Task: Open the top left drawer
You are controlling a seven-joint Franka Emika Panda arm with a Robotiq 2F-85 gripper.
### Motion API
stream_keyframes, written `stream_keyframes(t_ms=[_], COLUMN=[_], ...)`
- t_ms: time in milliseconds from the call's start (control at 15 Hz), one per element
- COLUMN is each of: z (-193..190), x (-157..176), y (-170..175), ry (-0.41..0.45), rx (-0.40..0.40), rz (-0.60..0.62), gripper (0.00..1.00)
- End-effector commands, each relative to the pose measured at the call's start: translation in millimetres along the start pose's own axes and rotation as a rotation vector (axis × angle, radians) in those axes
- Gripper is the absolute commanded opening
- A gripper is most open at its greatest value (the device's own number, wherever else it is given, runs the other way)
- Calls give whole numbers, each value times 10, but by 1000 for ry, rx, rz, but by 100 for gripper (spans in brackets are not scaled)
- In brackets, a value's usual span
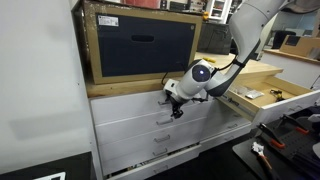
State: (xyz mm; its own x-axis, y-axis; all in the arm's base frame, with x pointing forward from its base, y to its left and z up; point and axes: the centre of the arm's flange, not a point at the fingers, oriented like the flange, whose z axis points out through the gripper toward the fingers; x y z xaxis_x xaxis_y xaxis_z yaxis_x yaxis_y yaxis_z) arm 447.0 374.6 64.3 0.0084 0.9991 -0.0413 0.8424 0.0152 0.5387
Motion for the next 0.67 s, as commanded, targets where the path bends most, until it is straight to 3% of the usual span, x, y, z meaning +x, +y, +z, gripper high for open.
stream_keyframes(t_ms=[0,333,600], z=[49,204,231], x=[160,231,275], y=[-2,-118,-139], ry=[10,10,-4], rx=[-25,65,191], rz=[-10,8,69], gripper=[100,100,100])
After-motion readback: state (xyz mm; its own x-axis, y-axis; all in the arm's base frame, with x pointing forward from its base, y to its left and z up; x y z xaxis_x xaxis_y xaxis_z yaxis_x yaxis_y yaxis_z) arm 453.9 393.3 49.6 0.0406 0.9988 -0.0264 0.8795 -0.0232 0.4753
